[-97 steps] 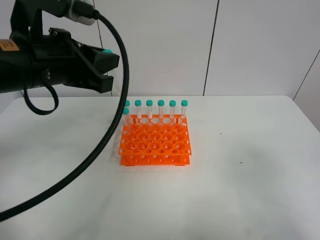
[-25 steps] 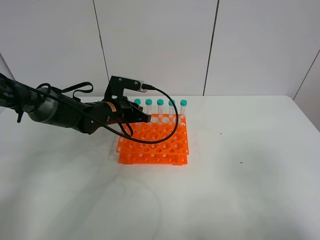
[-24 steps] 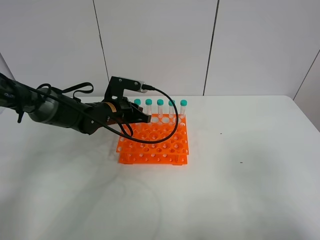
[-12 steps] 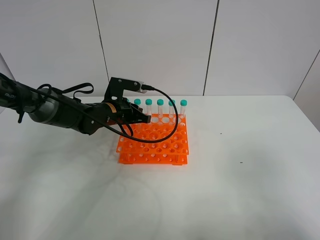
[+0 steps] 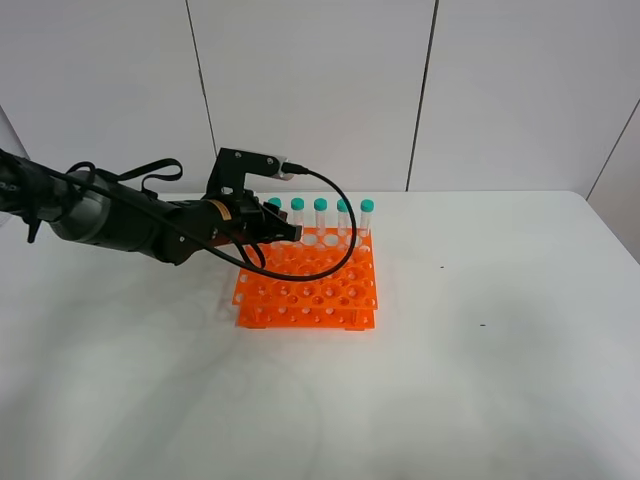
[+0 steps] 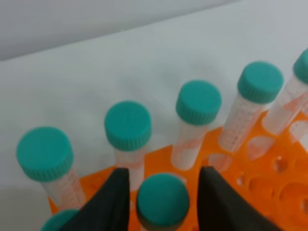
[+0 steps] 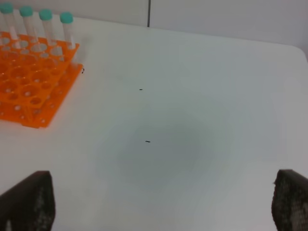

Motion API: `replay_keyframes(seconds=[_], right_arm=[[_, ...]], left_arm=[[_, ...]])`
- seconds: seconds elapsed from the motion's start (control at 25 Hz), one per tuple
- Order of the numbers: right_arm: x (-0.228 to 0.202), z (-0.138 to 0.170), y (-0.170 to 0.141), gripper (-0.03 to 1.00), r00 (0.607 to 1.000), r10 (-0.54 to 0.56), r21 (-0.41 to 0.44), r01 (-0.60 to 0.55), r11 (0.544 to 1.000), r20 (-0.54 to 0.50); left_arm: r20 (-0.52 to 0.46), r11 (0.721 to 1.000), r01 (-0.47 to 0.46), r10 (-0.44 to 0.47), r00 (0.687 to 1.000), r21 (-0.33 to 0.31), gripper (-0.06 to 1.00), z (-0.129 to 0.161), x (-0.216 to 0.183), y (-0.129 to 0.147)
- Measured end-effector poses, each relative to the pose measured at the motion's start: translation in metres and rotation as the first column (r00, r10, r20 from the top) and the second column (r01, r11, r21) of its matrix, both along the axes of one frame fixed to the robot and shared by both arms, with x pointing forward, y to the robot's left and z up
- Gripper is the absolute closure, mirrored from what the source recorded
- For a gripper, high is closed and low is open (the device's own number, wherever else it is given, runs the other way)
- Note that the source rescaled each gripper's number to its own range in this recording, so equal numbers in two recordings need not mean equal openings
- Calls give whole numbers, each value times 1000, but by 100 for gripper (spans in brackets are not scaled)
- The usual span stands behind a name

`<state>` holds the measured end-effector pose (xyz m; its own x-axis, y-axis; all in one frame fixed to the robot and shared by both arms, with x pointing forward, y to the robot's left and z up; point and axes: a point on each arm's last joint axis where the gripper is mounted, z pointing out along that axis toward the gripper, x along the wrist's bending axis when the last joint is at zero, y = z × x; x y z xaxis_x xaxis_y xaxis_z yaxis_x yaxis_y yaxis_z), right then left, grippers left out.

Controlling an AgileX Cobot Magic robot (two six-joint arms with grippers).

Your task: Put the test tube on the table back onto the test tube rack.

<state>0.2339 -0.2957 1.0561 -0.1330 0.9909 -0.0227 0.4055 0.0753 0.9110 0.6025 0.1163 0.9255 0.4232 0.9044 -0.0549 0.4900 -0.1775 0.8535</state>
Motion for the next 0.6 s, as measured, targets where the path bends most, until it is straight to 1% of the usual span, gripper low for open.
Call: replay_keyframes(seconds=[0.2,0.28,0.36,0.4,0.44,0.52,0.56,0.6], right_arm=[[0,0,0,-3,1000,0,0,0,1000,0],[0,0,0,-3,1000,0,0,0,1000,0],[0,0,0,-3,1000,0,0,0,1000,0],[0,0,0,-3,1000,0,0,0,1000,0],[0,0,0,-3,1000,0,0,0,1000,0],[0,0,0,-3,1000,0,0,0,1000,0],[0,0,0,-3,1000,0,0,0,1000,0],[0,0,0,-3,1000,0,0,0,1000,0]], left_arm=[[17,1000,0,0,1000,-9,66,23,-4,2],[31,1000,0,0,1000,-16,66,40,-8,4],[52,1000,1,1,999,-26,65,63,-14,7],[63,999,1,1,998,-32,60,75,-19,9],[68,999,1,1,998,-35,53,86,-23,12],[62,1000,1,1,998,-32,27,107,-34,17],[44,1000,0,1,999,-24,12,115,-40,20],[12,1000,-2,2,1000,-10,6,121,-44,23]])
